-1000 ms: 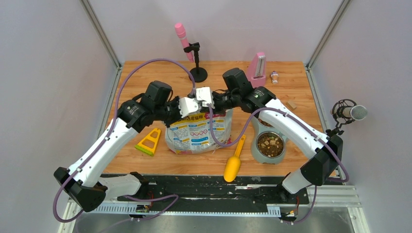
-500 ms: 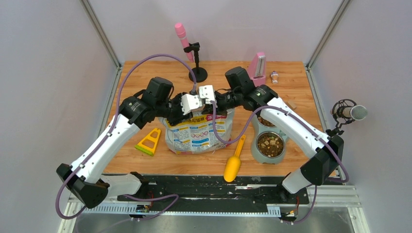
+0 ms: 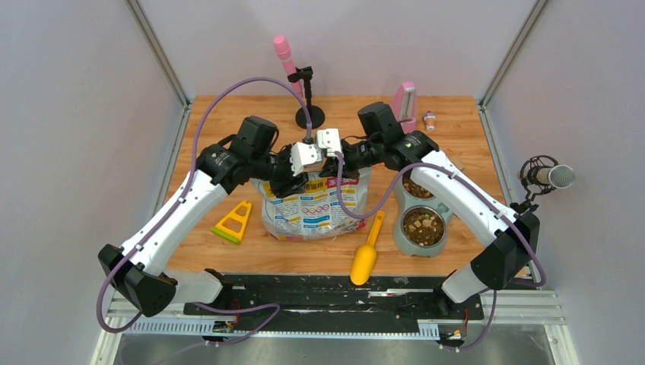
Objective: Serve the pet food
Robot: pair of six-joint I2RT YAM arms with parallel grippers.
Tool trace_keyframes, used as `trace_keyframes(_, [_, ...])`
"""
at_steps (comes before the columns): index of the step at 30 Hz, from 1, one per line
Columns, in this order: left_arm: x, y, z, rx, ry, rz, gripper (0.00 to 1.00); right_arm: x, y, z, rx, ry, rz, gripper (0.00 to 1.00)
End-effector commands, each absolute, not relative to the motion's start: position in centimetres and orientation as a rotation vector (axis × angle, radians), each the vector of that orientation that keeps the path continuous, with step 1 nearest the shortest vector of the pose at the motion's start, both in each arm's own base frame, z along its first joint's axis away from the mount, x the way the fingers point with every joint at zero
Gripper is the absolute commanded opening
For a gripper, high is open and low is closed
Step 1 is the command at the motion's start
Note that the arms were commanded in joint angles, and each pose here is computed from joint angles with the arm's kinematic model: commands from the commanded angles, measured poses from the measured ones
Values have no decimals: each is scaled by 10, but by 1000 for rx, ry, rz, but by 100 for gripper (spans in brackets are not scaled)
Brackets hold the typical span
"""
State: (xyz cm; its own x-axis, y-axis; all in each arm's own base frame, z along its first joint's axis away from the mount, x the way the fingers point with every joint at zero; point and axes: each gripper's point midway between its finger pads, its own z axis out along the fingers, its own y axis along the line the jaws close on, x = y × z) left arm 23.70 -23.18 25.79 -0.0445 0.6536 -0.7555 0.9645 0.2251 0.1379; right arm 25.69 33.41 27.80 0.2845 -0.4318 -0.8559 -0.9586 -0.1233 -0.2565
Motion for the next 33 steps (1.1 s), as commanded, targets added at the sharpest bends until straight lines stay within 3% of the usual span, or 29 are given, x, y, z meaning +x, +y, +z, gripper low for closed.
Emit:
trace_keyframes(1, [252, -263, 341, 1306, 1540, -640, 56, 250, 341, 304, -1698, 1129, 744, 0])
trace_keyframes(11, [276, -257, 361, 1080, 1549, -696, 48, 245, 342, 305, -1680, 1120, 772, 0])
trace_keyframes(18, [263, -260, 357, 1194, 1484, -727, 28, 244, 342, 307, -1675, 1109, 770, 0])
trace_keyframes(20, [254, -261, 350, 1258, 1480, -755, 26, 245, 342, 308, -1674, 1108, 766, 0])
trace_keyframes(33, [246, -244, 304, 1481, 1569, -664, 48, 248, 342, 311, -1664, 1115, 757, 0])
